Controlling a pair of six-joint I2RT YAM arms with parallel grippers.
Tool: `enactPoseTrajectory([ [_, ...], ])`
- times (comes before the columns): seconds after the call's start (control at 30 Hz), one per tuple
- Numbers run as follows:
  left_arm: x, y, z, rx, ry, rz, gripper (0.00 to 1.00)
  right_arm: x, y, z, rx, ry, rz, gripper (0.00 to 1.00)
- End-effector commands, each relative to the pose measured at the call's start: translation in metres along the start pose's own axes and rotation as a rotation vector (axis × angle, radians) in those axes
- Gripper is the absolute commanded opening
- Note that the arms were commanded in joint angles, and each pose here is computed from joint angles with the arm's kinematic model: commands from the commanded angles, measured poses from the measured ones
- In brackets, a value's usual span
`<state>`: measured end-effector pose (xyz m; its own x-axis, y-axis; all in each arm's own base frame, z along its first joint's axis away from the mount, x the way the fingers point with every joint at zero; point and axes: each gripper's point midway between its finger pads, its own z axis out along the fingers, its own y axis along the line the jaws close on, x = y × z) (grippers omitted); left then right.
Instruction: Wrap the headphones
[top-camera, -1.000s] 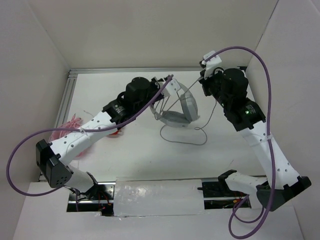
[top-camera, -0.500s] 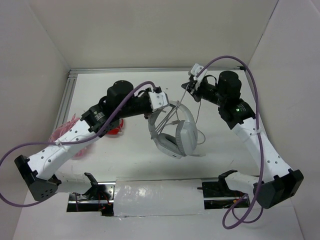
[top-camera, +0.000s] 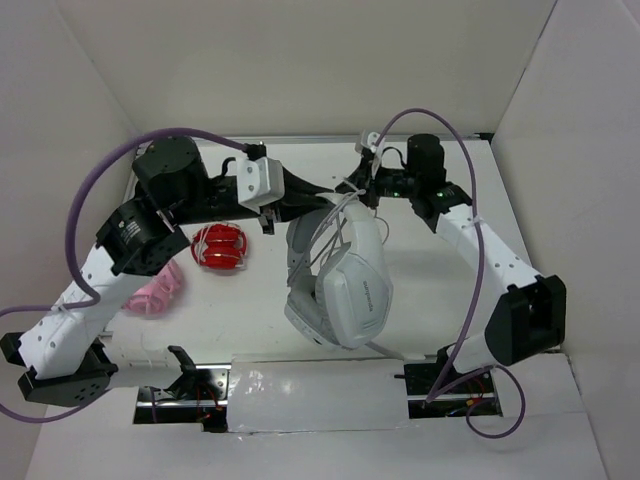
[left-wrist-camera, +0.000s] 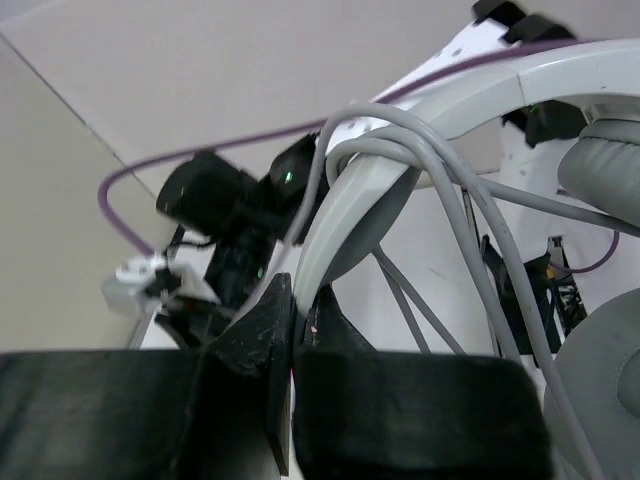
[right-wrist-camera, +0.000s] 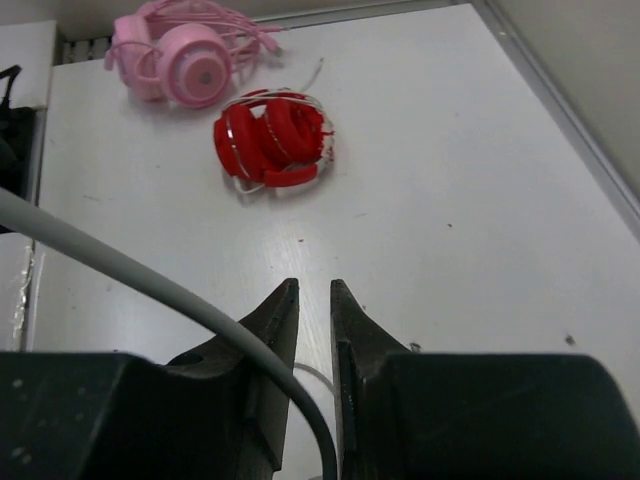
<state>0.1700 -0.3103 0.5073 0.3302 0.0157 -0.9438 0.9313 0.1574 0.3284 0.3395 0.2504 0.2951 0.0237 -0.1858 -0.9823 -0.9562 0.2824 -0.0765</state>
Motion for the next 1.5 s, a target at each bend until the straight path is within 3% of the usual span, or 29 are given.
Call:
enactPoseTrajectory([
  [0.0,-0.043,-0.003,-0.004,0.018,-0.105,-0.013,0.0,-0.023,0.017,0.021,-0.113,-0.066,-0.05,0.26],
  [0.17,-0.063,0.011,-0.004,-0.038,-0.149,-0.02,0.0,0.015,0.033,0.055,-0.178,-0.067,0.075,0.26],
  [0.37,-0.079,0.047,0.004,-0.188,-0.186,-0.047,0.0,0.062,0.048,0.096,-0.133,-0.061,0.199,0.26],
  [0.47,-0.084,0.077,0.006,-0.324,-0.198,-0.074,0.0,0.074,0.056,0.106,-0.129,-0.084,0.262,0.22],
  [0.5,-0.083,0.089,0.004,-0.385,-0.196,-0.076,0.0,0.074,0.065,0.109,-0.141,-0.115,0.286,0.07],
  [0.53,-0.084,0.096,0.003,-0.421,-0.2,-0.07,0.0,0.079,0.067,0.111,-0.134,-0.123,0.305,0.0],
  [0.6,-0.082,0.115,0.002,-0.511,-0.202,-0.046,0.0,0.091,0.081,0.109,-0.127,-0.134,0.356,0.0],
  [0.73,-0.059,0.182,-0.015,-0.848,-0.166,-0.009,0.0,0.109,0.099,0.089,-0.045,-0.156,0.447,0.0],
  [0.8,-0.049,0.212,-0.028,-0.974,-0.146,0.029,0.0,0.131,0.106,0.077,0.033,-0.135,0.535,0.0],
  [0.9,-0.02,0.251,-0.041,-1.101,-0.074,-0.025,0.0,0.141,0.113,0.057,0.166,-0.121,0.603,0.0],
  [0.97,0.02,0.279,-0.047,-1.199,0.012,-0.044,0.0,0.162,0.121,0.047,0.253,-0.068,0.669,0.0],
  [1.03,0.045,0.295,-0.05,-1.248,0.066,-0.052,0.0,0.155,0.125,0.037,0.307,-0.081,0.692,0.0],
  [1.07,0.056,0.303,-0.06,-1.297,0.096,-0.046,0.0,0.175,0.116,0.024,0.445,-0.031,0.746,0.0],
  [1.13,0.076,0.316,-0.069,-1.368,0.132,-0.009,0.0,0.168,0.105,0.005,0.584,-0.042,0.75,0.0],
  [1.23,0.101,0.339,-0.094,-1.537,0.222,0.151,0.0,0.168,0.092,-0.029,0.833,0.026,0.695,0.0],
  [1.3,0.136,0.349,-0.105,-1.603,0.405,0.279,0.0,0.153,0.079,-0.057,0.994,0.027,0.639,0.0],
  [1.33,0.129,0.353,-0.109,-1.652,0.372,0.332,0.0,0.148,0.077,-0.066,1.039,0.033,0.613,0.0],
  [1.37,0.147,0.35,-0.109,-1.64,0.494,0.427,0.0,0.135,0.076,-0.075,1.079,0.045,0.586,0.0],
  [1.4,0.157,0.349,-0.106,-1.636,0.532,0.484,0.0,0.126,0.067,-0.089,1.159,0.036,0.544,0.0],
  [1.43,0.147,0.346,-0.105,-1.665,0.476,0.533,0.0,0.105,0.059,-0.098,1.201,0.008,0.517,0.0],
  [1.47,0.163,0.34,-0.095,-1.619,0.546,0.583,0.0,0.102,0.055,-0.109,1.25,0.036,0.47,0.0],
])
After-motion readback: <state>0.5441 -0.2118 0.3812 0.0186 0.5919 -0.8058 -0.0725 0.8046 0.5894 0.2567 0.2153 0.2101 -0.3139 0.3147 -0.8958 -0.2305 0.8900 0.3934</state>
